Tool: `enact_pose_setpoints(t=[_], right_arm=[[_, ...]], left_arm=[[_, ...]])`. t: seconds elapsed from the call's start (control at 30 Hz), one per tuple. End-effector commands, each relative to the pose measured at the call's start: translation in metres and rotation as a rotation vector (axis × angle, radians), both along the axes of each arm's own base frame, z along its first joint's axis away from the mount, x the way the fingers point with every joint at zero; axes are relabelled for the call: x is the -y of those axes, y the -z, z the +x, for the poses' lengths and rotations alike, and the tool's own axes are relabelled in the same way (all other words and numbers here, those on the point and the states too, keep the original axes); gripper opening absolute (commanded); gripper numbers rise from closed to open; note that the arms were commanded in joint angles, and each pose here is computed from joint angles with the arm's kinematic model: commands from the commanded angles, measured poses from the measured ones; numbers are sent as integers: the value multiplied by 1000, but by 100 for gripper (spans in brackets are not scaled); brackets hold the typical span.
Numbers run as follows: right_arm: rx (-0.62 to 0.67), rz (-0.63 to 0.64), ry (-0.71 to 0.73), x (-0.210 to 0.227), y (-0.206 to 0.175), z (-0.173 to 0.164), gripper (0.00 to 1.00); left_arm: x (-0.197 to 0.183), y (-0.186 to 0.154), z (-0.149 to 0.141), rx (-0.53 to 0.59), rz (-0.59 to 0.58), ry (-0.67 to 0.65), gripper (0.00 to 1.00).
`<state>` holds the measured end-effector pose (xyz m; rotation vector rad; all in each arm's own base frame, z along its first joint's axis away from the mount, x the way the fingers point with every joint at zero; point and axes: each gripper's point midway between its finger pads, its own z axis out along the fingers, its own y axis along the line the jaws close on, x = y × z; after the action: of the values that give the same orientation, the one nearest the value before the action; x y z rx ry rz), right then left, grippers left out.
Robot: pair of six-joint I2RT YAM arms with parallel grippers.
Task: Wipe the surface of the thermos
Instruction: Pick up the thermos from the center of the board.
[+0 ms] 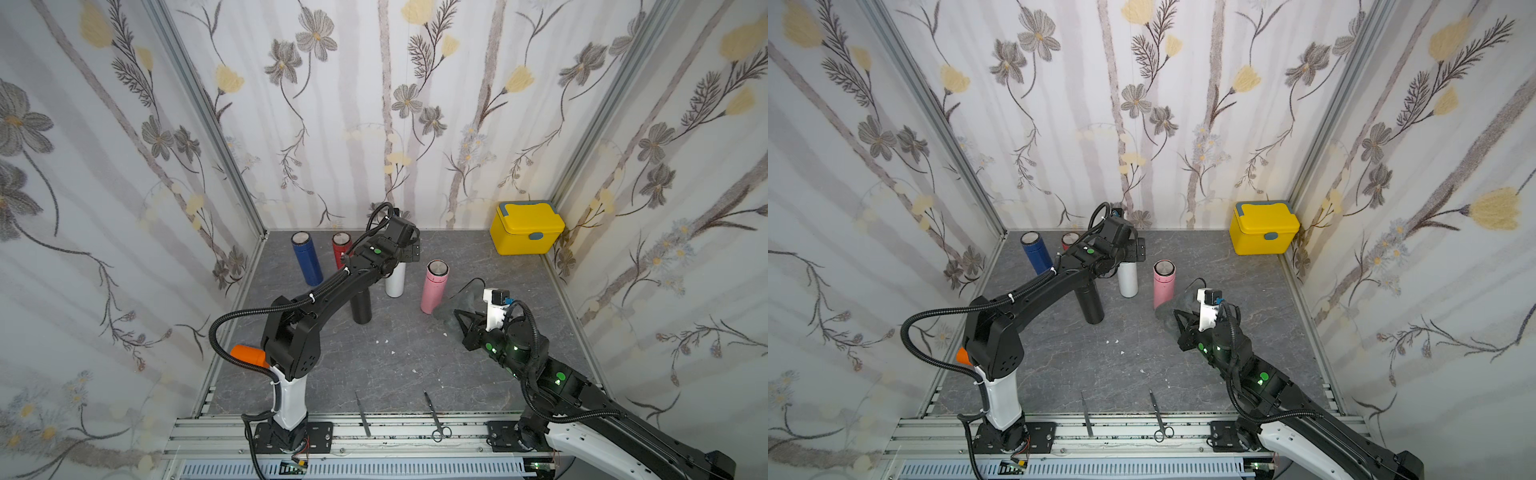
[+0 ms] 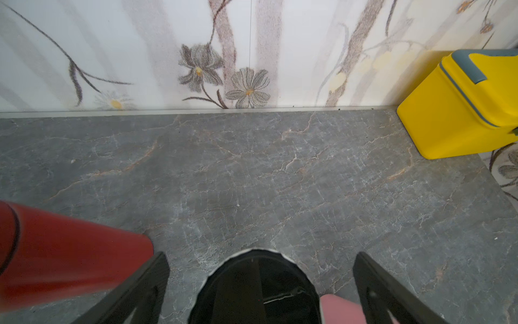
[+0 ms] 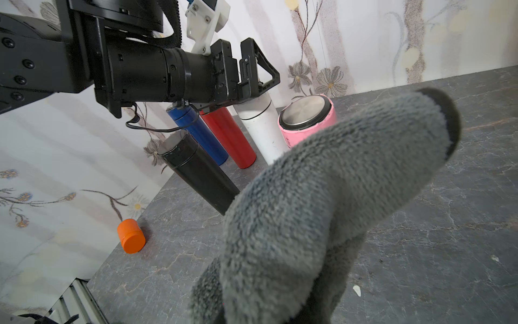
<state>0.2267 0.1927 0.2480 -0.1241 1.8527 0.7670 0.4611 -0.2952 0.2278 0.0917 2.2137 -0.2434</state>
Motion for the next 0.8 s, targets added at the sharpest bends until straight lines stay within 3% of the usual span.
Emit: enact_pose_setpoints(t=[0.0,0.5,0.67,0.77], right_arm=[[10,17,-6,-1,-3,-1,0],[-6,25,20,9,5,4,0],[-5,29,17,8,5,5,0],[4,30,16,7,2,5,0]], left_arm=[[1,9,-2,-17,-1,-7,97],[-2,47,4,-34,59,-39,85],[-2,42,3,-16,45,-31,63],[-4,34,2,6,42,-29,35]])
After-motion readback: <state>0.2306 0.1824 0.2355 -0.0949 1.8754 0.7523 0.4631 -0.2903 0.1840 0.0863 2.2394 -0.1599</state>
